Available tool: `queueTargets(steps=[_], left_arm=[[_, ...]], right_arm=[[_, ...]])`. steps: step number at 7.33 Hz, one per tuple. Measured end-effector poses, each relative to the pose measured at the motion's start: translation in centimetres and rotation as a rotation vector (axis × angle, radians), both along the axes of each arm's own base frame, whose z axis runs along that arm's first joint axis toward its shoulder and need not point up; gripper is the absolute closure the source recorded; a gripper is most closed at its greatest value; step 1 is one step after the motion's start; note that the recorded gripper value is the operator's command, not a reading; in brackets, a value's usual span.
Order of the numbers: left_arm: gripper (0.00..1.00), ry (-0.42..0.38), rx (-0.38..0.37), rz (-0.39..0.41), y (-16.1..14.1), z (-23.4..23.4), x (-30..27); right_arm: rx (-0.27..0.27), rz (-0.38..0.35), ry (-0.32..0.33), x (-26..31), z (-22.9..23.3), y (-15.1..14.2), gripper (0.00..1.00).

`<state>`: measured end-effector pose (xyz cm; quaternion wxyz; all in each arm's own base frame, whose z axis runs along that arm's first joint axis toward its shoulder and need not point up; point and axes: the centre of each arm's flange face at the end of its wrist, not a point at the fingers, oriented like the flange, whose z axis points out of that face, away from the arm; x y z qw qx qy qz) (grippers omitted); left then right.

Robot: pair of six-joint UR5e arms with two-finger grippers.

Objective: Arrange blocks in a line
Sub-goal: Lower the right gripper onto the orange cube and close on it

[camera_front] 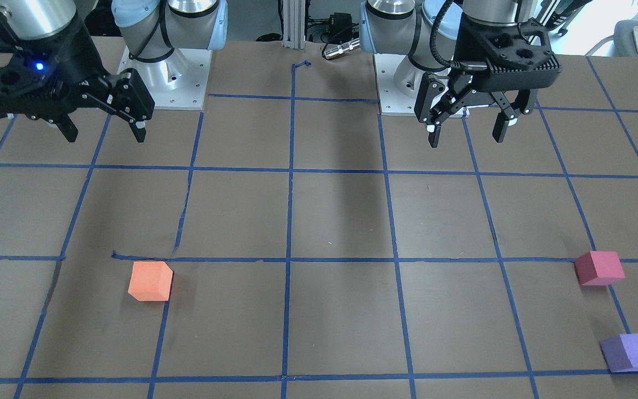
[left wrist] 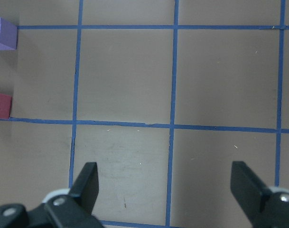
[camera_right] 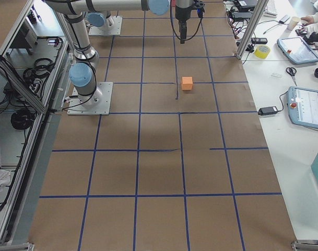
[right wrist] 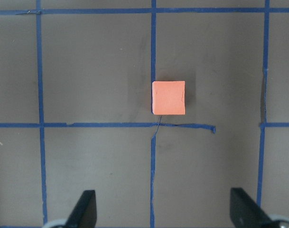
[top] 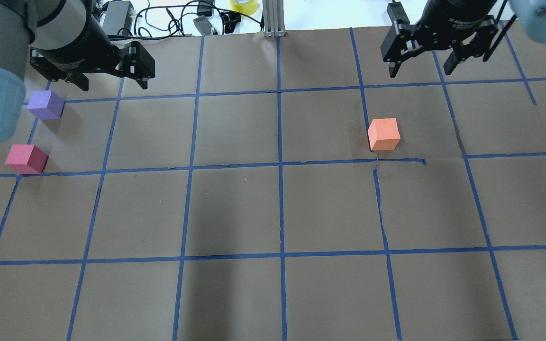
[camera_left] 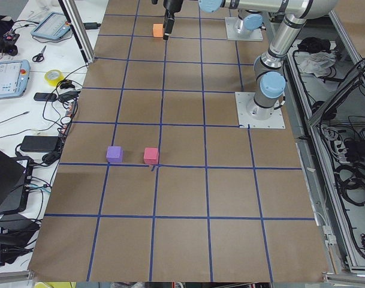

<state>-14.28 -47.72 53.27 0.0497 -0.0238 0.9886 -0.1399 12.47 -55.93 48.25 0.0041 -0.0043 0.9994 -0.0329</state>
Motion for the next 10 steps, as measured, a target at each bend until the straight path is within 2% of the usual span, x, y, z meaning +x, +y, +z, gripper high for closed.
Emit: queueTargets(steps=[2, 4, 6, 10], left_arm=[[0.0, 0.002, 0.0, 0.001, 0.1, 0.0, 0.0], [0.0, 0.002, -0.001, 0.003, 0.0, 0.0, 0.1], [0.0, 0.005, 0.001, 0.003, 0.0, 0.0, 0.1], [0.0, 0.025, 0.003, 0.01, 0.4, -0.2, -0.2]], right_arm=[[0.035, -0.011, 0.012, -1.0, -8.6, -5.9, 0.0], [0.075, -0.045, 0.032, -4.6, -16.3, -8.8, 0.0], [0.061, -0.055, 0.03, -5.6, -22.1, -9.6, 0.0], [0.099, 0.016, 0.029, -1.6, -25.3, -8.6, 0.01]])
